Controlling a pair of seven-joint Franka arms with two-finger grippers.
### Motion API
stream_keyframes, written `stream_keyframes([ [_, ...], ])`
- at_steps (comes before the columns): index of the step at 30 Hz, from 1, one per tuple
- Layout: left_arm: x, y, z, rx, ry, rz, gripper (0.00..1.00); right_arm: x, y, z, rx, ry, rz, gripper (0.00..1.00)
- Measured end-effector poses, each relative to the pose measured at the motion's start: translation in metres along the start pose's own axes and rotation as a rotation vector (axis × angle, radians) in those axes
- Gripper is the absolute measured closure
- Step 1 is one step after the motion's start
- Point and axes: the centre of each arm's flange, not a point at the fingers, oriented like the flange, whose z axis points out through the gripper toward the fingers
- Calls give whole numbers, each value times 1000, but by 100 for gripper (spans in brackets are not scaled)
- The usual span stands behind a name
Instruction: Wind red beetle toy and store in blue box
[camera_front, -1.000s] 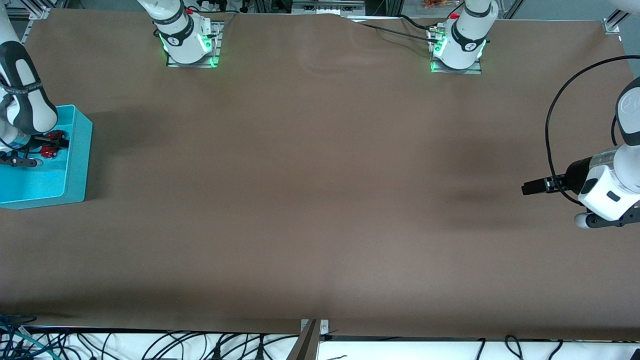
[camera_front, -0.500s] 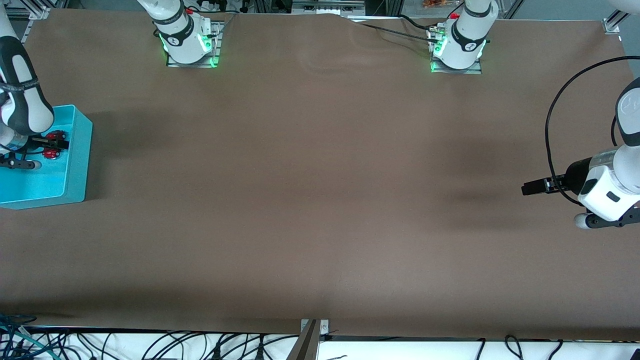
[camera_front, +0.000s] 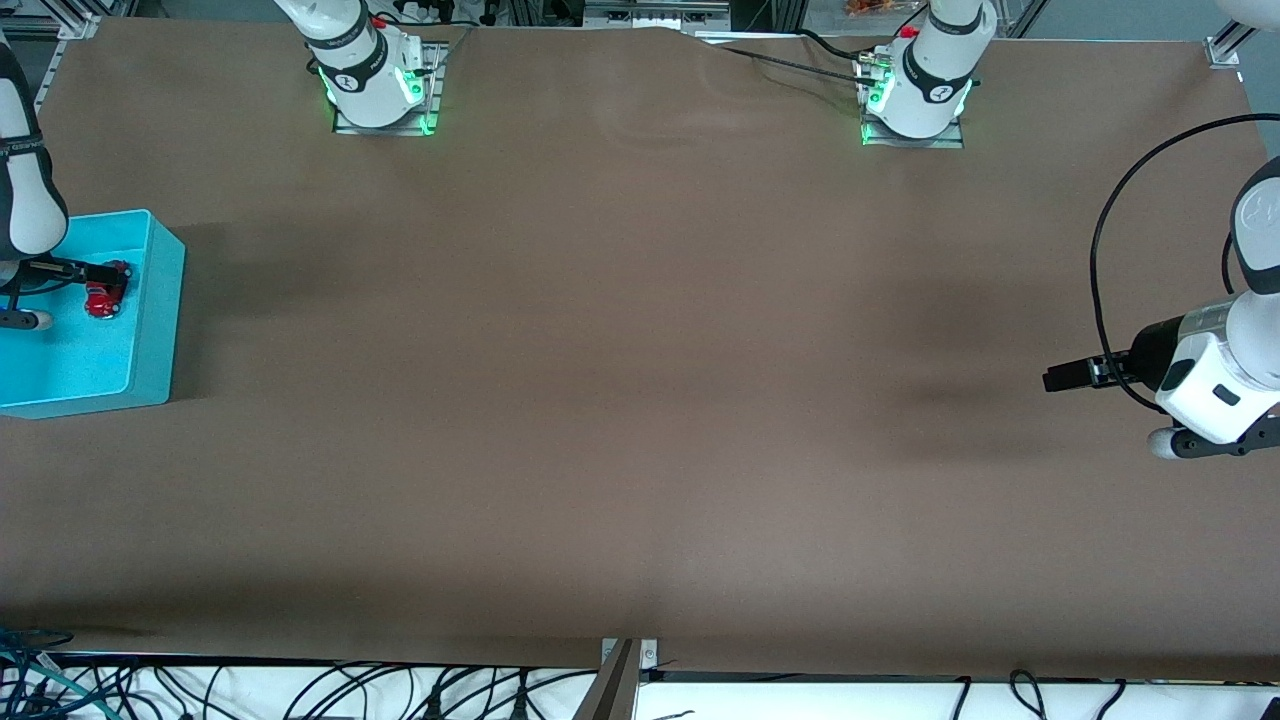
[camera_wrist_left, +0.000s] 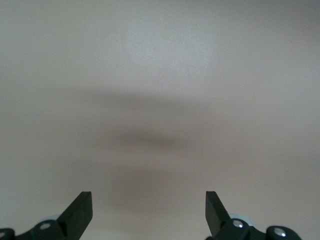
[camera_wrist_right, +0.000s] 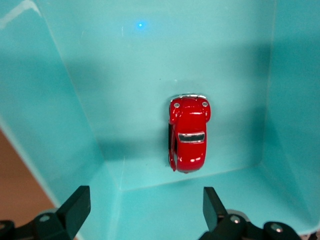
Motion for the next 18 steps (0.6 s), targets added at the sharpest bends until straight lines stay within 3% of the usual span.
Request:
stream_keyframes([
  [4,0,0,0,0,0,0,0,3,-8,-38,16,-15,-2,0],
  [11,0,0,0,0,0,0,0,10,-28,-116,90,40,4,0],
  [18,0,0,0,0,0,0,0,7,-26,-136,132,83,25,0],
])
